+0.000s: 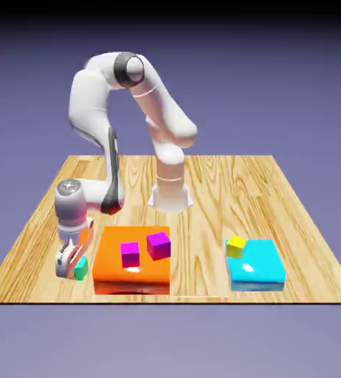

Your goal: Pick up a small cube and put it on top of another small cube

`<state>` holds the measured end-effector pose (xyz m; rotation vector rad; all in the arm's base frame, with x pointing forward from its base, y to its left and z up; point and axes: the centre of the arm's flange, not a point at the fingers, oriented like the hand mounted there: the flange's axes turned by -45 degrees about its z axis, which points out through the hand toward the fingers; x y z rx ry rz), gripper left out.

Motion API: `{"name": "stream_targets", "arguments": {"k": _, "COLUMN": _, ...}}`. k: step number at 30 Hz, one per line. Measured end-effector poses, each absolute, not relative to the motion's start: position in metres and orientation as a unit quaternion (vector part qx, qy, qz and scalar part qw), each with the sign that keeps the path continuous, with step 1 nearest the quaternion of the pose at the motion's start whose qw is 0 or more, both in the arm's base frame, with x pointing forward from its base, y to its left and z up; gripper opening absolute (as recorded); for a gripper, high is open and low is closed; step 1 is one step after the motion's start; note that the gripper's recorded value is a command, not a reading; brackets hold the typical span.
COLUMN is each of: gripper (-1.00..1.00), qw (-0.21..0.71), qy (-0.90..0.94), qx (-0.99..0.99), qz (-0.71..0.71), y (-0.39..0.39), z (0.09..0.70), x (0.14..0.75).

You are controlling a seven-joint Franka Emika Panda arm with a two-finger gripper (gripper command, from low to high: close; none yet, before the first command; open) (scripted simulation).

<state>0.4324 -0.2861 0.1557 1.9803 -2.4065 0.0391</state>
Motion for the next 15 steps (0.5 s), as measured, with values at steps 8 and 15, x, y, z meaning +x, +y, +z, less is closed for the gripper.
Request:
{"name": "stream_targets", "arguments": {"k": 8, "gripper": -1.0, "qw": 0.024, "qy": -0.797, "qx": 0.604, "qz": 0.014, "y": -0.209, "z": 0.252, "x": 0.458}}
{"name": "stream_targets", "arguments": {"k": 15, "gripper": -1.0, "qw": 0.022, "qy": -0.824, "qx": 0.565, "qz": 0.014, "y": -0.089, "z": 0.318, "x": 0.464}}
